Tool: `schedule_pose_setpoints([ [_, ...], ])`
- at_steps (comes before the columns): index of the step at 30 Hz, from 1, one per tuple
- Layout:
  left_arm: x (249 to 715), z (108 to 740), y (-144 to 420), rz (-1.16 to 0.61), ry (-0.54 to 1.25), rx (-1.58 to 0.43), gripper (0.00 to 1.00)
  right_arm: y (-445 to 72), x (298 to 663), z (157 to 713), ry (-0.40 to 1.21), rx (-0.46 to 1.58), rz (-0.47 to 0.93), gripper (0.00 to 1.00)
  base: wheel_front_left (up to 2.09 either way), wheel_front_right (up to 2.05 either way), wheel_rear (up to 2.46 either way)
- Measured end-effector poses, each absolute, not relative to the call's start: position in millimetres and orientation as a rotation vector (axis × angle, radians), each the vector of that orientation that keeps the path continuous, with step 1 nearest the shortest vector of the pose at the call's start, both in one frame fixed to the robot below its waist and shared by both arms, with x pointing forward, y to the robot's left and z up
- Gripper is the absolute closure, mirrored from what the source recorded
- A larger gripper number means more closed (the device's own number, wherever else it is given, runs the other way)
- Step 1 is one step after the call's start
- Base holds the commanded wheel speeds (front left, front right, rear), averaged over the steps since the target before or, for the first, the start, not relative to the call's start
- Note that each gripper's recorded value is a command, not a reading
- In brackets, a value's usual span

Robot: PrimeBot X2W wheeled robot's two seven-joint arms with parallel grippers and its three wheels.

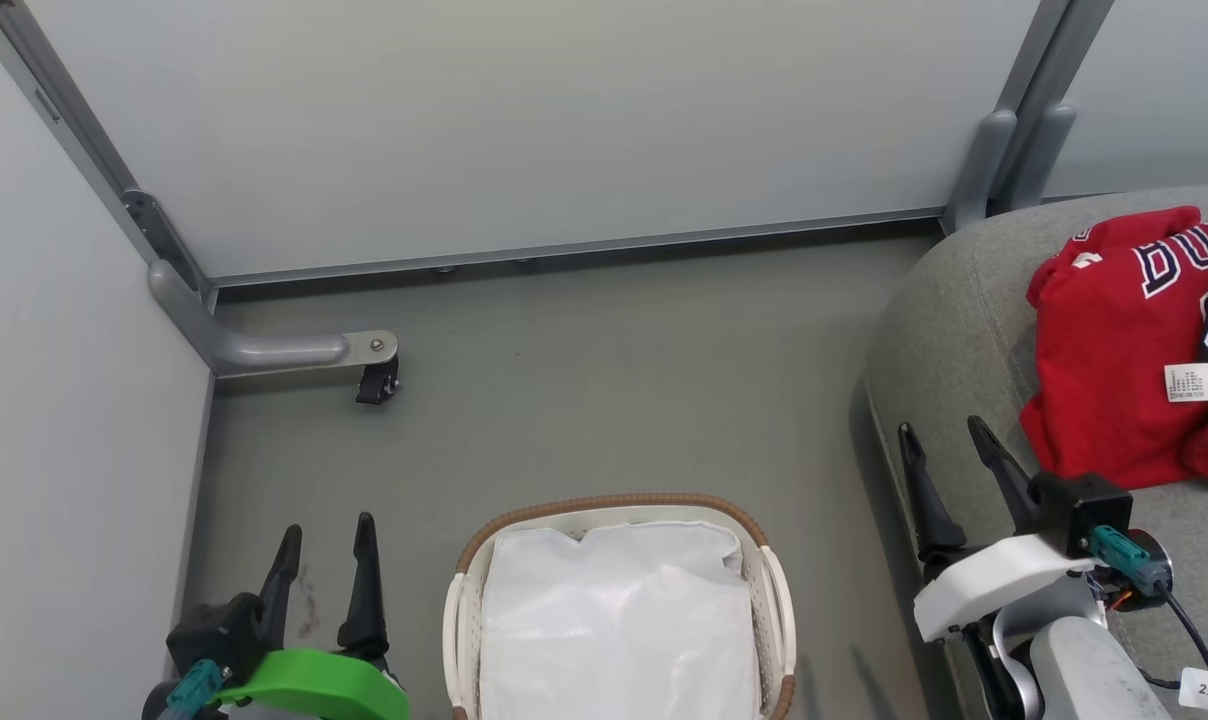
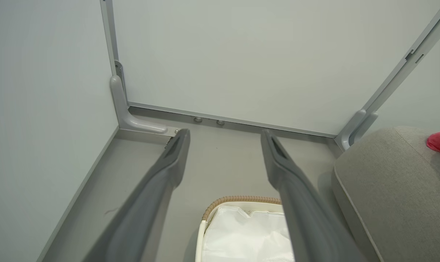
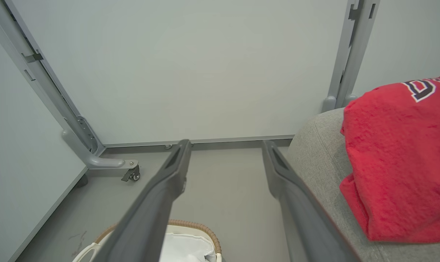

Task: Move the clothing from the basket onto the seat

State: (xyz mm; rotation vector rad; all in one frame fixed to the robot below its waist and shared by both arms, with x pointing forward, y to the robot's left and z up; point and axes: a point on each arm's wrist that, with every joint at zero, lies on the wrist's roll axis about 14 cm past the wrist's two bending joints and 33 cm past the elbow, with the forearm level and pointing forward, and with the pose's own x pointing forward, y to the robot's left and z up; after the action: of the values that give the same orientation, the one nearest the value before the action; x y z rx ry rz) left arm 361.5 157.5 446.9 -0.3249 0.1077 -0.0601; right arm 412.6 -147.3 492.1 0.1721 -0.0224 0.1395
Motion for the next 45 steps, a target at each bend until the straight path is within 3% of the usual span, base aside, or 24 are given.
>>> schedule_pose_setpoints([
  [13, 359.1, 444.8, 158.9, -0.055, 0.114, -0.324, 0.00, -142.2, 411.0, 490.0, -0.015, 0.177, 0.153, 0.00, 0.00, 0.00, 0.00],
  [14, 358.9, 445.0, 158.6, -0.056, 0.114, -0.324, 1.00, -141.8, 410.8, 489.5, -0.013, 0.178, 0.153, 1.00, 0.00, 0.00, 0.00],
  [21, 351.9, 429.2, 159.7, -0.037, 0.171, -0.351, 1.00, -143.2, 398.8, 461.9, 0.081, 0.216, 0.131, 1.00, 0.00, 0.00, 0.00],
  [45, 358.1, 435.8, 181.0, 0.085, 0.176, -0.732, 1.00, -166.6, 399.1, 469.1, 0.097, 0.644, 0.008, 1.00, 0.00, 0.00, 0.00],
])
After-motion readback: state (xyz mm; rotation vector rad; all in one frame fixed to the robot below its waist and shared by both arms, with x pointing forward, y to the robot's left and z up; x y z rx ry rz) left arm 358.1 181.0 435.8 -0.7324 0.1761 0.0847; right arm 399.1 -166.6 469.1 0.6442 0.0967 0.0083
